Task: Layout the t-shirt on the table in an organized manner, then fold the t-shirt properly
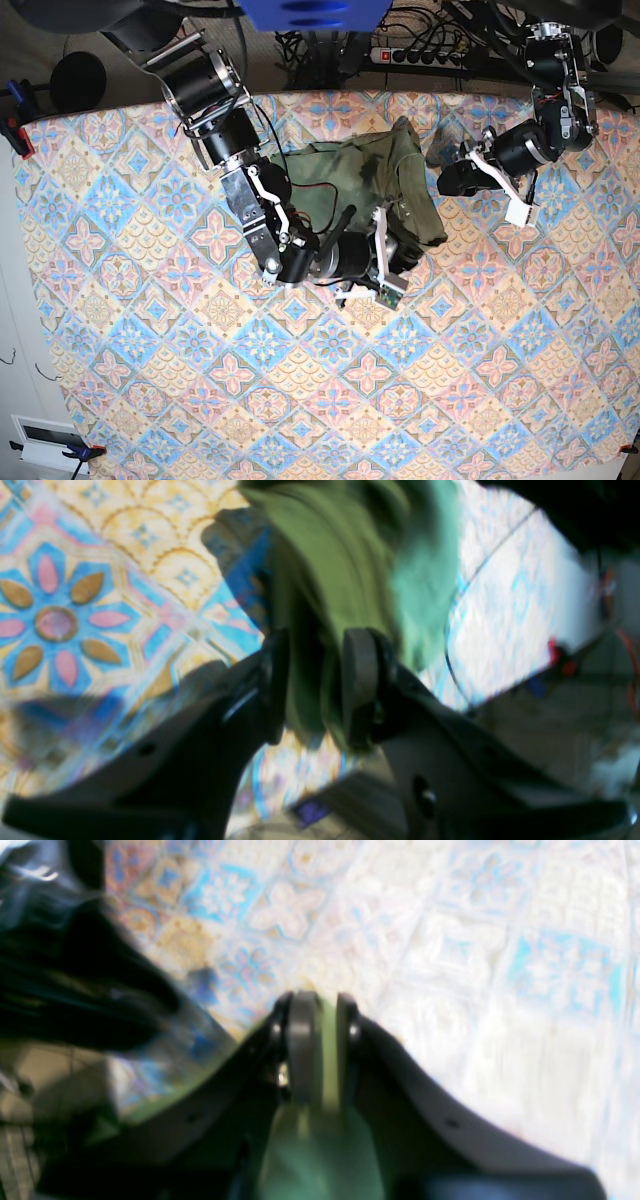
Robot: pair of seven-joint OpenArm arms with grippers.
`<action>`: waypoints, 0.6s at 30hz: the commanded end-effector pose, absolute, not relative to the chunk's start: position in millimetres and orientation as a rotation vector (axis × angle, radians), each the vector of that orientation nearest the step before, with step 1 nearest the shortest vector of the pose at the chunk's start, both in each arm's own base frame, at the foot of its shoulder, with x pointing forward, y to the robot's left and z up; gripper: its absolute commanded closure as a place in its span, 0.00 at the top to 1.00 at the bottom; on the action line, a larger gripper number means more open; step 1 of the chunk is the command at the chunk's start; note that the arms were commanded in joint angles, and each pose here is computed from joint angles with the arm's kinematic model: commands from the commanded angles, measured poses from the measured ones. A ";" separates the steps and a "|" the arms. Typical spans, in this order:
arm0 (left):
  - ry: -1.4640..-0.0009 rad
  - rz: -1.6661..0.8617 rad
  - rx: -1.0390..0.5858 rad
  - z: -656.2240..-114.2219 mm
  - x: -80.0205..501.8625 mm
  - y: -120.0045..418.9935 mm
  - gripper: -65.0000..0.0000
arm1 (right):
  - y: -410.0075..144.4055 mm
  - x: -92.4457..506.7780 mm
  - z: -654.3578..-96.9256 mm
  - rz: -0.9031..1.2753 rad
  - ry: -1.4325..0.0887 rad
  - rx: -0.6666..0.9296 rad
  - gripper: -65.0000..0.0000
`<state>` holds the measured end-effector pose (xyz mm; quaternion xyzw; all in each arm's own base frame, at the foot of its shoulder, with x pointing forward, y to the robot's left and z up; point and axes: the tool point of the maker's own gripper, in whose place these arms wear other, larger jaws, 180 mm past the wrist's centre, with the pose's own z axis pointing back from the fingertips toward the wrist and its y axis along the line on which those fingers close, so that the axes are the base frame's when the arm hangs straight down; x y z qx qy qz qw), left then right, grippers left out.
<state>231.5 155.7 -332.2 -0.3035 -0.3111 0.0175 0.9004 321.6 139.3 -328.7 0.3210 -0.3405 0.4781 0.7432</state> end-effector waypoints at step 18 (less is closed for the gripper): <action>-0.569 -0.136 -0.739 -328.0 202.0 87.8 0.26 | 101.3 367.1 -385.5 0.992 -0.637 0.536 0.12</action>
